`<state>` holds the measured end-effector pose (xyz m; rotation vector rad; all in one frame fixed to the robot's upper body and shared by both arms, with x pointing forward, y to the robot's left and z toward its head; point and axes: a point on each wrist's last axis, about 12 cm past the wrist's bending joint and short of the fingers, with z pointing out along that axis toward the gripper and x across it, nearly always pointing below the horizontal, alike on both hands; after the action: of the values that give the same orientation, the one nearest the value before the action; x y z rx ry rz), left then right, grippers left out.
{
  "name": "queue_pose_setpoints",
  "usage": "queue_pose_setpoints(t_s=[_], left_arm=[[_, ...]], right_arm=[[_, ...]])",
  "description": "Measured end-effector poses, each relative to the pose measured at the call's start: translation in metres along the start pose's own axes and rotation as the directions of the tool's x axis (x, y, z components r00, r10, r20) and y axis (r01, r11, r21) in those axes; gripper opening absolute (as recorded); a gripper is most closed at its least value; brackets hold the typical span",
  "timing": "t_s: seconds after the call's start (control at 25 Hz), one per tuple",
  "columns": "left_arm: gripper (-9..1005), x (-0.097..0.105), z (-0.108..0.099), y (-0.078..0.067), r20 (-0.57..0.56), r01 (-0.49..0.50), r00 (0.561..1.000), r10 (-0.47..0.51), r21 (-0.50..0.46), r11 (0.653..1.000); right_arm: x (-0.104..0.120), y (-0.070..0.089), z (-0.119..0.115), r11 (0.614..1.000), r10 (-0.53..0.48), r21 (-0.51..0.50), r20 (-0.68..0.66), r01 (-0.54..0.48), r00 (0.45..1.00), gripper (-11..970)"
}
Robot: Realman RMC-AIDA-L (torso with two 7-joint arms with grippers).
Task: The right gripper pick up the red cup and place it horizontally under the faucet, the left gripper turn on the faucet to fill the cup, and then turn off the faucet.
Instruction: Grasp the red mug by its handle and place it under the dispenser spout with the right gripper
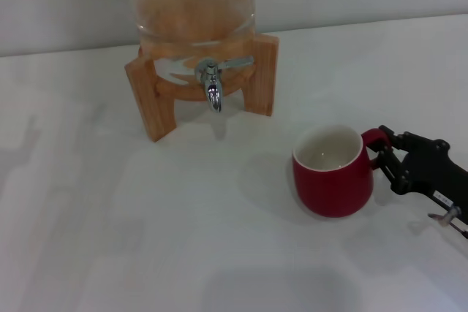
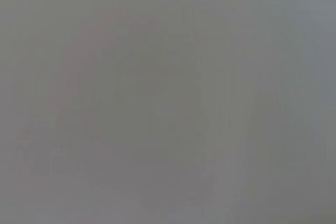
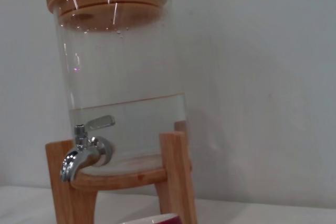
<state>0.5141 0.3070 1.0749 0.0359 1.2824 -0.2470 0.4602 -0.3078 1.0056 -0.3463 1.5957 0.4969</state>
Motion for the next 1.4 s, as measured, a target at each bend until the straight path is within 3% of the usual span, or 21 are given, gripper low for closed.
queue_pose_setpoints(t_s=[1.4], left_arm=[[874, 0.001, 0.005, 0.002, -0.021, -0.004, 1.0, 0.004, -0.008, 1.0]], right_arm=[[-0.019, 0.023, 0.075, 0.987, -0.032, -0.159, -0.028, 0.028, 0.999, 158]])
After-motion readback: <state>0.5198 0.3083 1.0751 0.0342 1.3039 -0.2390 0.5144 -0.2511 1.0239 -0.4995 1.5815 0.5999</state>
